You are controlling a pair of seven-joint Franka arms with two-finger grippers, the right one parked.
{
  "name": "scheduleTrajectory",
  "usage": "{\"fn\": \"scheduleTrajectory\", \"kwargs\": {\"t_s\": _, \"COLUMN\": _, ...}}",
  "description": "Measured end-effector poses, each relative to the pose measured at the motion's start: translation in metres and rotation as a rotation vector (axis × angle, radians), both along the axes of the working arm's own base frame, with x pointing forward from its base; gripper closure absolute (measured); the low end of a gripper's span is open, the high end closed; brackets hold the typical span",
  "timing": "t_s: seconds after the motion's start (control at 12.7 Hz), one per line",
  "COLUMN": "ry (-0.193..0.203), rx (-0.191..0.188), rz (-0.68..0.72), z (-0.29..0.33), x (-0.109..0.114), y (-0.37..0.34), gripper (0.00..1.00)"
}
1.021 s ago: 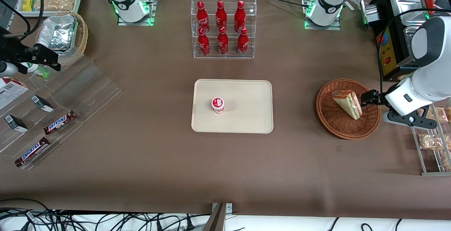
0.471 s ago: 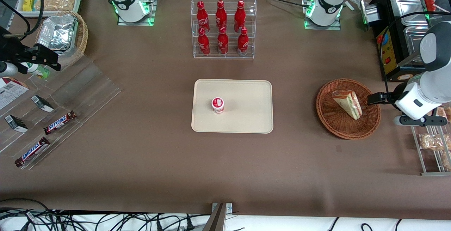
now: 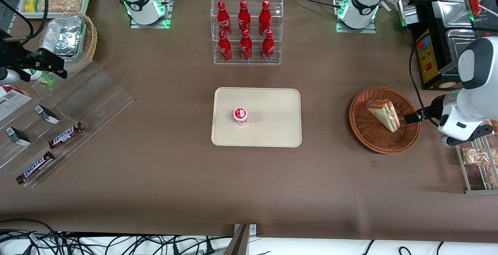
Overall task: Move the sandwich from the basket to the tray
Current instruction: 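Lower the open left gripper over the sandwich in the wicker basket, then close the left gripper on the wrapped sandwich's edge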
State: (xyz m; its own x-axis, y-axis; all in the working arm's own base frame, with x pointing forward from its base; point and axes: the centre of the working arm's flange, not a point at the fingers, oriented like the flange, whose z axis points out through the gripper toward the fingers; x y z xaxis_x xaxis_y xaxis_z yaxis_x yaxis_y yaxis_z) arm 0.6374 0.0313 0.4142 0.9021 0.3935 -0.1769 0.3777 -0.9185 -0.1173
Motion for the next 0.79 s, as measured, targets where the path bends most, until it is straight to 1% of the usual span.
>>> {"fn": "scheduleTrajectory", "kwargs": {"t_s": 0.24, "ry": -0.013, "rx": 0.022, "rz": 0.107, "z": -0.046, "x": -0.01, "y": -0.001, "gripper": 0.0}}
{"fn": "scheduleTrajectory", "kwargs": {"t_s": 0.39, "ry": -0.03, "rx": 0.033, "rz": 0.16, "z": -0.073, "x": -0.02, "y": -0.002, "gripper": 0.0}}
{"fn": "scheduleTrajectory", "kwargs": {"t_s": 0.79, "ry": -0.084, "rx": 0.033, "rz": 0.203, "z": -0.117, "x": -0.055, "y": -0.007, "gripper": 0.0}}
